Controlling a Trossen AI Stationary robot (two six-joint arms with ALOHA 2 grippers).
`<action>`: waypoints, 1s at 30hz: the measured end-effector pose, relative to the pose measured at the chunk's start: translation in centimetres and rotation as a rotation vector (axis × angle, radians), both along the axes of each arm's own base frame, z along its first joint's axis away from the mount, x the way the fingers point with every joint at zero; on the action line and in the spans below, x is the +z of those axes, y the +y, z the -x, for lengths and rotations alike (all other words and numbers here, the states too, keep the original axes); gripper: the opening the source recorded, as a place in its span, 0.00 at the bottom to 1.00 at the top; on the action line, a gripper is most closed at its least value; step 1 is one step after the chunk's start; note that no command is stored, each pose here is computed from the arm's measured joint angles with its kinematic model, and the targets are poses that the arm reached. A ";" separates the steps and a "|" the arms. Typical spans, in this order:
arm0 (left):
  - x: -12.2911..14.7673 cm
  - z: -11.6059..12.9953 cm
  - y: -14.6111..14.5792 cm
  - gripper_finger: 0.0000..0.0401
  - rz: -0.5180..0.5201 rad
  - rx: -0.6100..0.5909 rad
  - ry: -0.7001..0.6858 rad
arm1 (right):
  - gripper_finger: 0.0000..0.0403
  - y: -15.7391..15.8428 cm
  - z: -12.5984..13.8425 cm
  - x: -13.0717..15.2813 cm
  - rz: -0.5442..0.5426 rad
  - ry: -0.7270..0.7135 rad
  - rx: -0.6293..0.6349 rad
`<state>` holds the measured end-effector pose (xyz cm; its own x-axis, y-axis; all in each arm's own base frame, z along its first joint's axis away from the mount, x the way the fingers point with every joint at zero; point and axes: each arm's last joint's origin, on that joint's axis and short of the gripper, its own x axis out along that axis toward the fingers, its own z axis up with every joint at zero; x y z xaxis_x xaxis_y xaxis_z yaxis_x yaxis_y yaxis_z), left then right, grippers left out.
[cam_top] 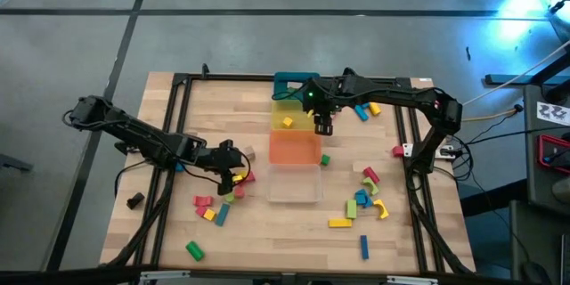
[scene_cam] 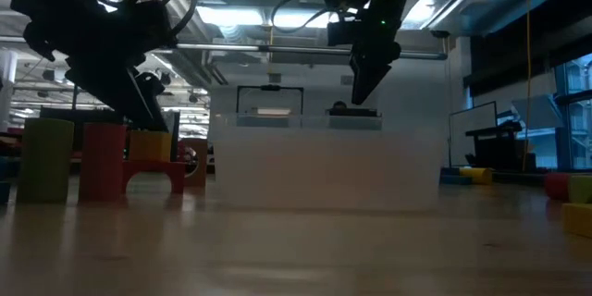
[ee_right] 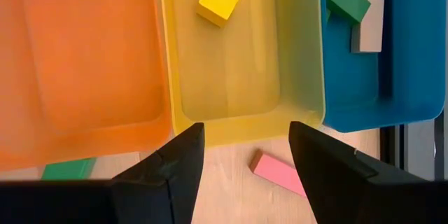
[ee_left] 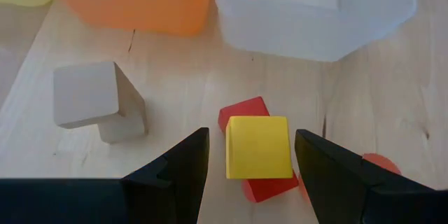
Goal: Sort blocks by size
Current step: Put the yellow square block into the yellow bin
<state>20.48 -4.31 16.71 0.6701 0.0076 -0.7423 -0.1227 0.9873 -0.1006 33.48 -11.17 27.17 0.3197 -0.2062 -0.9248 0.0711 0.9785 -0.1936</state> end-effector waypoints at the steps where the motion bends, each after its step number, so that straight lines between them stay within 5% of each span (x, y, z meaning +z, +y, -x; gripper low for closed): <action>1: 0.0 0.0 0.0 0.49 0.000 0.000 -0.001 | 0.52 0.0 0.0 0.0 0.000 0.001 0.000; 20: -1.5 -0.8 -1.0 0.48 -0.042 -0.003 0.023 | 0.52 0.0 0.0 0.0 -0.001 0.002 0.000; 30: -1.4 -0.8 -1.0 0.29 -0.043 0.001 0.025 | 0.52 1.0 0.5 0.9 0.023 0.003 0.016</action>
